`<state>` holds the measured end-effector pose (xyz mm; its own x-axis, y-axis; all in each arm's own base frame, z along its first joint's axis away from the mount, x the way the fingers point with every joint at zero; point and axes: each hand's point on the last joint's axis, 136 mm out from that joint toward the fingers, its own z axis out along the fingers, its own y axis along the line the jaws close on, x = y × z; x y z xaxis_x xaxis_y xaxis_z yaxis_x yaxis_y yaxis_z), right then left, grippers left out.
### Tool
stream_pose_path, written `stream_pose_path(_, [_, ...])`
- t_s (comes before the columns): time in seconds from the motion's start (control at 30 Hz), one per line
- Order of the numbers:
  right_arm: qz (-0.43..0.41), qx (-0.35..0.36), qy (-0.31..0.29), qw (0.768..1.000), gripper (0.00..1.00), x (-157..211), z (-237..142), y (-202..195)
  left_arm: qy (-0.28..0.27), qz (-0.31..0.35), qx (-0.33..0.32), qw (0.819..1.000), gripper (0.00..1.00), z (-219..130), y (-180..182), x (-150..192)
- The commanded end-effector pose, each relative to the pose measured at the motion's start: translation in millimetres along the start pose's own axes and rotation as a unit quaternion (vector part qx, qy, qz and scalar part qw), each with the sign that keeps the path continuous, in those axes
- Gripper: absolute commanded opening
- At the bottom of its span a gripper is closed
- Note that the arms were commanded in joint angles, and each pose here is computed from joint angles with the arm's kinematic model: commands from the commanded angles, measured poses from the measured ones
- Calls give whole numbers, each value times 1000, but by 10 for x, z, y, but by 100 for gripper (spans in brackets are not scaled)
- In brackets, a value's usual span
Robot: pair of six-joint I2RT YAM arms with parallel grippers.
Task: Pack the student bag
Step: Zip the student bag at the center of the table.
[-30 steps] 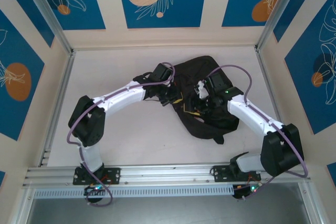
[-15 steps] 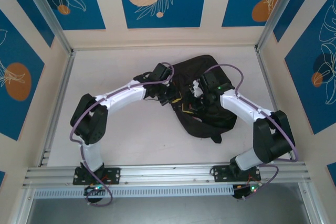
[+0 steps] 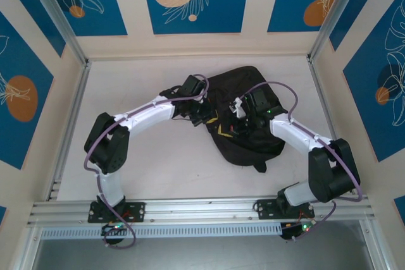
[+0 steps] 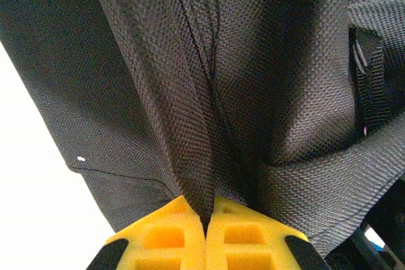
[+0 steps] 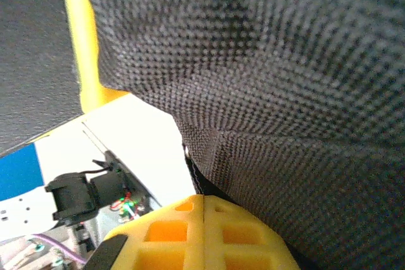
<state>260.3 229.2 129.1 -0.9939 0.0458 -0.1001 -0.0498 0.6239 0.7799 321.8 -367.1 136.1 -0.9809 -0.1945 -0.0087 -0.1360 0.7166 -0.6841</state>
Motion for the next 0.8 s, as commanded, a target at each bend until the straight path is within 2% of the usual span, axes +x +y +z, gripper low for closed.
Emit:
stream_pose_path(0.0, [22, -58, 7, 998, 0, 5, -40, 134, 19, 7, 12, 1000, 0, 66, -37, 3])
stream_pose_path(0.23, [45, -80, 8, 996, 15, -101, -22, 141, 20, 14, 11, 1000, 0, 66, -45, -8])
stream_pose_path(0.3, [48, -84, 5, 995, 16, -139, -25, 147, 20, 15, 12, 1000, 0, 63, -47, 1])
stream_pose_path(0.43, [56, -84, 3, 995, 15, -184, -6, 133, 19, 16, 13, 1000, 0, 59, -46, 1])
stream_pose_path(0.63, [66, -54, 2, 996, 3, -214, 41, 7, 18, 16, 15, 1000, 0, 51, -55, -3])
stream_pose_path(0.77, [38, 0, -32, 999, 5, -263, -93, -51, 18, 16, 13, 1000, 0, 43, -29, -16])
